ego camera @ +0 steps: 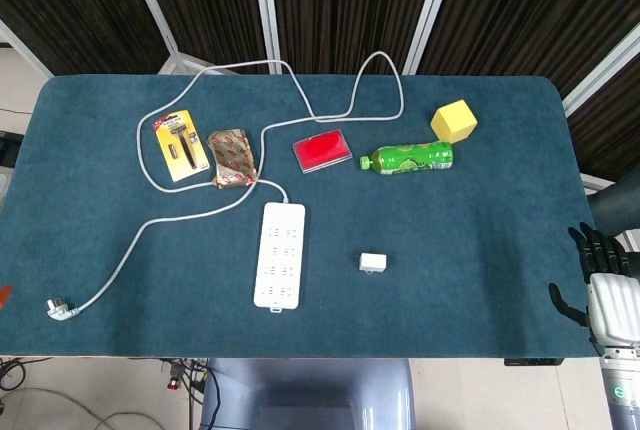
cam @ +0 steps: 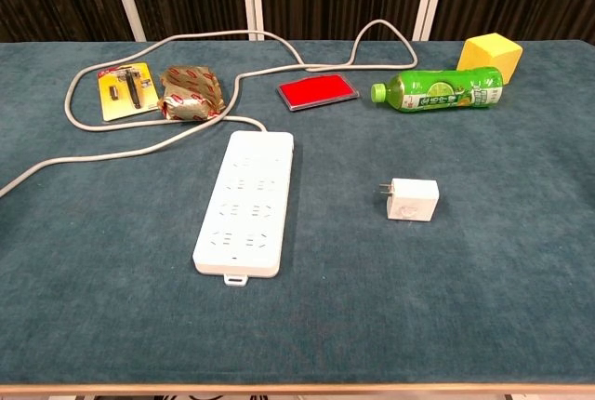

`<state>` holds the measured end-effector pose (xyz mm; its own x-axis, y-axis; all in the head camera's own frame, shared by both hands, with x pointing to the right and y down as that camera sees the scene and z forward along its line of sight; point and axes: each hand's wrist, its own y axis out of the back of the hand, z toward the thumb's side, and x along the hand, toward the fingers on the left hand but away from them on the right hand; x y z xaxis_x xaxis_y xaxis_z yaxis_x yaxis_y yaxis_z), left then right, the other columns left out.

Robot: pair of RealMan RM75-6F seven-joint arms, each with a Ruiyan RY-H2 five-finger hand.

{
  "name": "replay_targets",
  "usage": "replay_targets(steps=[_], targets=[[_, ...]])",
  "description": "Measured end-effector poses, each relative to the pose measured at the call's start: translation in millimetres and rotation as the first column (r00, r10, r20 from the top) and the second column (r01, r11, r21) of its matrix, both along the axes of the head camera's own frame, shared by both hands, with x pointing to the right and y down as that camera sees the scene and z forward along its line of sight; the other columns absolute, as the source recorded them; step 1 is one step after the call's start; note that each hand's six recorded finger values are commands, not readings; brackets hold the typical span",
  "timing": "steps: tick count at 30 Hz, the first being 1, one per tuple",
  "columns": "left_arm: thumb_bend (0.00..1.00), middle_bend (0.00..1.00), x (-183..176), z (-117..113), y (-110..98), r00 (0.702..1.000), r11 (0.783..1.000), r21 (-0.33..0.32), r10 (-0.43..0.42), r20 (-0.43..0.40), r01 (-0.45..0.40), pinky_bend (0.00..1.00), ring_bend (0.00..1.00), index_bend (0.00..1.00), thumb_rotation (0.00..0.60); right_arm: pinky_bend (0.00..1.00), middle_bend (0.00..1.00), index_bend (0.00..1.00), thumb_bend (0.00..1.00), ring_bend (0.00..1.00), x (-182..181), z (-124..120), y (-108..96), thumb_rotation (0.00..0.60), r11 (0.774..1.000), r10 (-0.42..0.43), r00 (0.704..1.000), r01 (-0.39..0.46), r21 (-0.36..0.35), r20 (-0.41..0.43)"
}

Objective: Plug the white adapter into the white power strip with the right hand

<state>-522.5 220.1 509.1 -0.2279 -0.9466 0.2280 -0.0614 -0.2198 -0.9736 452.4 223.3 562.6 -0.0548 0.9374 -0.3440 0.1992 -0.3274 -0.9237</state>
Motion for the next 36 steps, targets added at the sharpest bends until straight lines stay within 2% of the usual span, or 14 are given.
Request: replay_targets(steps=[3, 5, 8, 10, 13, 16, 19, 22, 25, 29, 36], targets=[[0.10, 0.00, -0.2, 0.0, 0.1, 1.000, 1.000, 0.000, -0.001, -0.001, 0.001, 0.00, 0.00, 0.20, 0.600, 0.16, 0.21, 0.03, 0.41, 0.25, -0.6, 0.5, 0.5, 0.600, 1.000, -0.003, 1.000, 0.003, -0.008, 0.008], [0.10, 0.00, -0.3, -0.1, 0.5, 1.000, 1.000, -0.001, -0.003, -0.004, 0.003, 0.00, 0.00, 0.20, 0.600, 0.39, 0.40, 0.03, 0.41, 0.44, -2.8, 0.2, -0.1, 0.600, 1.000, -0.008, 1.000, 0.008, -0.008, 0.018], [0.10, 0.00, -0.8, -0.6, 0.9, 1.000, 1.000, -0.001, -0.005, -0.002, 0.005, 0.00, 0.00, 0.20, 0.600, 0.66, 0.61, 0.04, 0.41, 0.65, -8.5, -0.3, -1.0, 0.600, 1.000, -0.016, 0.998, 0.017, -0.011, 0.055], [0.10, 0.00, -0.3, -0.3, 1.1, 1.000, 1.000, -0.003, -0.004, -0.002, 0.004, 0.00, 0.00, 0.20, 0.600, 0.74, 0.69, 0.05, 0.41, 0.72, -12.1, -0.2, -2.1, 0.600, 0.999, -0.028, 0.997, 0.030, -0.024, 0.074], [0.10, 0.00, 0.7, 0.6, 1.2, 1.000, 1.000, -0.006, -0.001, 0.001, 0.001, 0.00, 0.00, 0.20, 0.600, 0.75, 0.71, 0.05, 0.41, 0.74, -17.0, 2.3, -5.3, 0.600, 0.995, -0.066, 0.995, 0.071, -0.070, 0.071], [0.10, 0.00, 2.3, 1.6, 1.1, 1.000, 1.000, -0.008, 0.003, 0.001, -0.003, 0.00, 0.00, 0.20, 0.600, 0.75, 0.71, 0.05, 0.41, 0.77, -23.1, 7.0, -10.5, 0.600, 0.981, -0.123, 0.991, 0.128, -0.143, 0.044], [0.10, 0.00, 2.6, 1.6, 1.1, 1.000, 1.000, -0.008, 0.003, 0.001, -0.003, 0.00, 0.00, 0.20, 0.600, 0.76, 0.73, 0.05, 0.41, 0.80, -33.8, 11.9, -18.0, 0.600, 0.958, -0.179, 0.984, 0.179, -0.226, 0.022], [0.10, 0.00, 1.7, 1.6, 1.1, 1.000, 1.000, -0.008, 0.000, 0.002, 0.000, 0.00, 0.00, 0.20, 0.600, 0.77, 0.76, 0.05, 0.41, 0.82, -50.5, 14.5, -26.0, 0.600, 0.932, -0.209, 0.977, 0.210, -0.296, 0.036], [0.10, 0.00, 1.1, 1.9, 0.7, 1.000, 1.000, -0.010, -0.002, 0.001, 0.002, 0.00, 0.00, 0.20, 0.600, 0.77, 0.76, 0.05, 0.41, 0.82, -68.7, 17.0, -32.3, 0.600, 0.901, -0.215, 0.974, 0.227, -0.370, 0.072], [0.10, 0.00, 0.1, 2.5, 0.1, 1.000, 1.000, -0.014, -0.004, -0.001, 0.004, 0.00, 0.00, 0.20, 0.600, 0.77, 0.77, 0.08, 0.41, 0.83, -94.4, 21.1, -40.2, 0.600, 0.841, -0.227, 0.967, 0.254, -0.477, 0.114], [0.10, 0.00, -2.5, 2.5, -1.1, 1.000, 1.000, -0.016, -0.011, -0.005, 0.011, 0.00, 0.00, 0.20, 0.600, 0.77, 0.77, 0.12, 0.41, 0.83, -131.4, 28.2, -53.2, 0.600, 0.751, -0.250, 0.955, 0.294, -0.591, 0.158]])
